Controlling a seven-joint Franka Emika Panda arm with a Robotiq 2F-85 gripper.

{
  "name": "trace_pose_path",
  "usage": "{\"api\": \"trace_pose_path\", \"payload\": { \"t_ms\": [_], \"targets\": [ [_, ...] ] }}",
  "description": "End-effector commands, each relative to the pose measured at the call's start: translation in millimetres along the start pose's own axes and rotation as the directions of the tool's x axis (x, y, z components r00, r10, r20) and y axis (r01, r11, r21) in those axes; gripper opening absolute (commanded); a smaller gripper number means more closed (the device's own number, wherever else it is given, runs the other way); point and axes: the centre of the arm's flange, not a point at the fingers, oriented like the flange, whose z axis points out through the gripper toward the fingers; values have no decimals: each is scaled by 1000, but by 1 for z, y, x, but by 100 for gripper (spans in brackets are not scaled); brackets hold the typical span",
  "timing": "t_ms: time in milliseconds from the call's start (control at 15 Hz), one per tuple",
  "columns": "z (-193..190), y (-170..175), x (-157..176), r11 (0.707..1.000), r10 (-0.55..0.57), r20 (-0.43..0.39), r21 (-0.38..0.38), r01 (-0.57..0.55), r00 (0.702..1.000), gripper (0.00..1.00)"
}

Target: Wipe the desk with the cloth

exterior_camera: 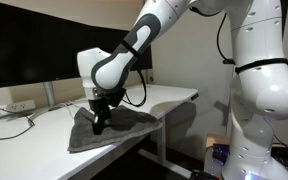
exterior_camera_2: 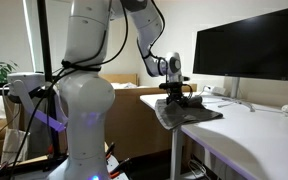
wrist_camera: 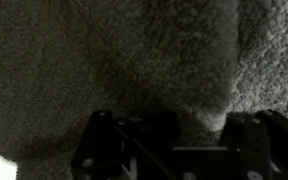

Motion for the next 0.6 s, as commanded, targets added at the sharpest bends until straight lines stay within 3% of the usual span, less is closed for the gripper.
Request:
{"api": "trace_pose_path", "payload": {
  "t_ms": [0,267,533],
  "targets": [
    [5,-83,23,999,38,-54,-2,-38,998,7],
    [-10,-177,56,998,65,-106,14,-64,992,7],
    [-15,-234,88,996,91,-147,17,-90,985,8]
  ]
}}
